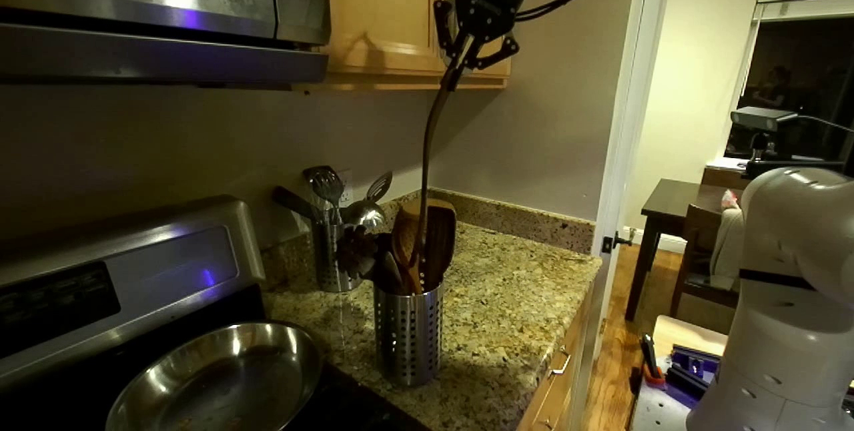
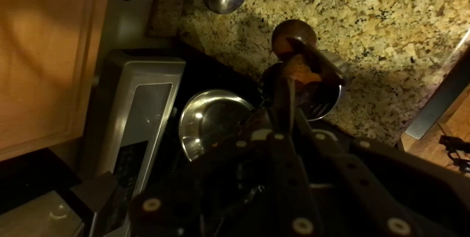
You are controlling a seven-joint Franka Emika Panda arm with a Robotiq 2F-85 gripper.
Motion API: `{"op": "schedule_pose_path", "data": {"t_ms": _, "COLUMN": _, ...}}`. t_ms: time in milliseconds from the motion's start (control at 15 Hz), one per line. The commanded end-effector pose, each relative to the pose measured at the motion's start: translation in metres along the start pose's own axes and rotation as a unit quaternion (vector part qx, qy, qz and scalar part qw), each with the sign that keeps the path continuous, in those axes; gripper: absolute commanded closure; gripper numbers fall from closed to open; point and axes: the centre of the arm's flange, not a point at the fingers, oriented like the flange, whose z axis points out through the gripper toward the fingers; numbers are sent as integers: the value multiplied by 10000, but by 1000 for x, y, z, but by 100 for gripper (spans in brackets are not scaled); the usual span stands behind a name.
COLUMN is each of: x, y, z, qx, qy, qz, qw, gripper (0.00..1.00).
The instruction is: Pick up the wooden spatula from the countertop and place it in the cutlery holder
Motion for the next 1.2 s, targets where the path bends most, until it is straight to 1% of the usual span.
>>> {"op": "schedule_pose_path", "data": {"t_ms": 0, "x": 3, "y": 0, "z": 26, "qx": -98, "qy": -85, "qz": -79, "qw": 9999, "gripper": 97}}
{"op": "schedule_pose_path", "data": {"t_ms": 267, "x": 5, "y": -5, "z": 56, "qx": 241, "qy": 1, "qz": -65, "qw": 9997, "gripper": 97}}
{"op": "schedule_pose_path", "data": {"t_ms": 400, "x": 7, "y": -7, "z": 69, "qx": 338, "qy": 27, "qz": -52, "qw": 9994, "gripper": 97}}
{"op": "schedule_pose_path", "data": {"t_ms": 733, "x": 15, "y": -4, "z": 107, "qx": 294, "qy": 33, "qz": -17, "qw": 9996, "gripper": 97}}
{"op": "schedule_pose_path", "data": {"t_ms": 933, "x": 22, "y": 0, "z": 133, "qx": 211, "qy": -92, "qz": 27, "qw": 9997, "gripper": 97}}
{"op": "schedule_pose_path", "data": {"t_ms": 1133, "x": 30, "y": -1, "z": 156, "qx": 214, "qy": -189, "qz": 47, "qw": 9996, "gripper": 97}}
